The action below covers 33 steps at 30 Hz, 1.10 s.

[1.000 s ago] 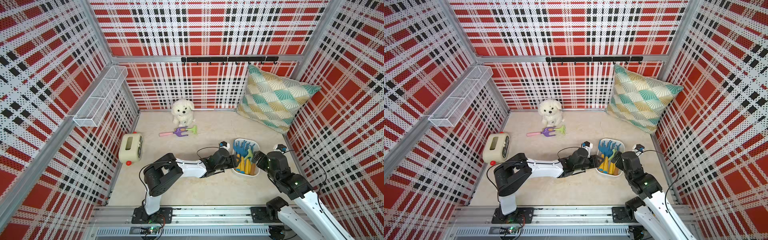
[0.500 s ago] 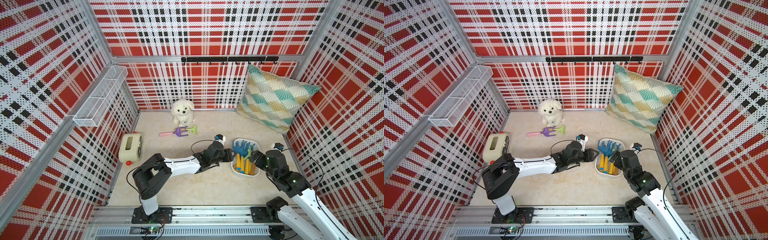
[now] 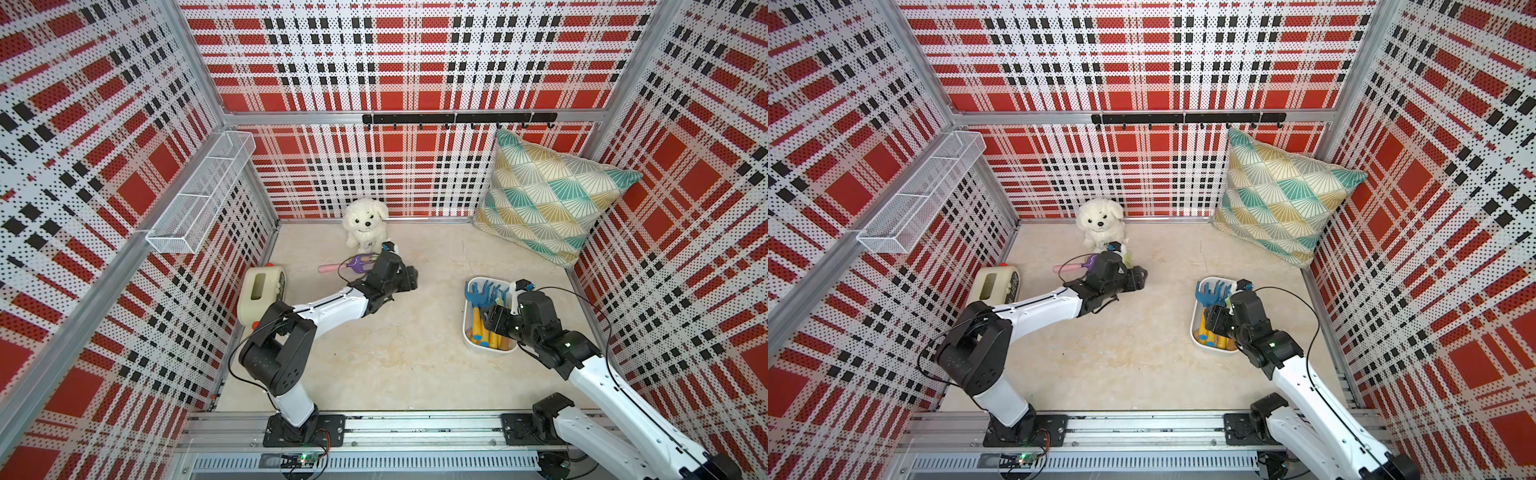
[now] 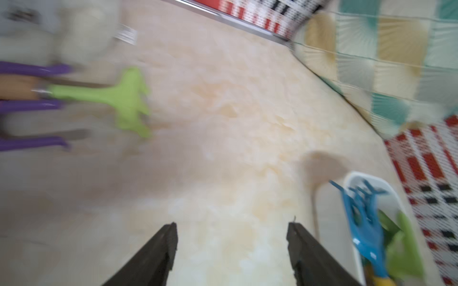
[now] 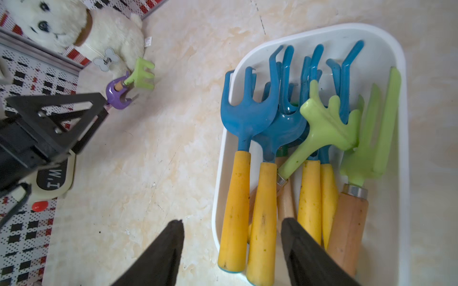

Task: Put the rake into the storage box
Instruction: Adjust the rake in the storage box, then move the rake to the center of the board.

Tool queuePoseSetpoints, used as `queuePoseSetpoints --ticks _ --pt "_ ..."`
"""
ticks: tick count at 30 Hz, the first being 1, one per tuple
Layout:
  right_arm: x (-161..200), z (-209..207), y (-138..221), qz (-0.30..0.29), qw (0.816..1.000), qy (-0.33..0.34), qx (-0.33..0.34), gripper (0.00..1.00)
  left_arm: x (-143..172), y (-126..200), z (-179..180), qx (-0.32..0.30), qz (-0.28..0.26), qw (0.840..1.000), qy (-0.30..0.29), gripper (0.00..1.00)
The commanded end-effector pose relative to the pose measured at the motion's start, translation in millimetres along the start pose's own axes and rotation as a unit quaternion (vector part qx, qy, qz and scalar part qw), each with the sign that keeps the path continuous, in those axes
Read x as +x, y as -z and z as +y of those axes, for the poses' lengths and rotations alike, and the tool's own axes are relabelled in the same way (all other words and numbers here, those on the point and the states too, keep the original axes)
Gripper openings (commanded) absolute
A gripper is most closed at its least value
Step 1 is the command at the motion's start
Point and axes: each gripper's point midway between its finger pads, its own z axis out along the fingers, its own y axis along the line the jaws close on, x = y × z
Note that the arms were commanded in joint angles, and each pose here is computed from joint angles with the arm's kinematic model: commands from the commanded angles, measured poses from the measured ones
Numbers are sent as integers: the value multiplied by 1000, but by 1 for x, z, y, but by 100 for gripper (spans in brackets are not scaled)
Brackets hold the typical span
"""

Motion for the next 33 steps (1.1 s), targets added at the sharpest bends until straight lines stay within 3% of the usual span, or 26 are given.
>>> queuePoseSetpoints --ticks 1,5,10,14,25,33 --pt "-8 8 2 -4 1000 12 -8 63 -19 -18 49 -57 9 998 -19 76" --pt "-4 0 -5 14 999 23 21 57 -37 -41 98 -105 18 994 -6 76" --pt "2 -1 -15 35 997 46 57 56 -62 -58 154 -136 11 990 27 76" --pt "5 -2 -24 45 991 73 101 55 -71 -69 180 -155 16 987 34 75" --pt "12 -14 -44 61 969 122 207 56 -57 -93 194 -156 49 986 23 72" --pt "18 -36 -22 48 962 109 245 55 -12 -87 160 -134 89 987 -4 71"
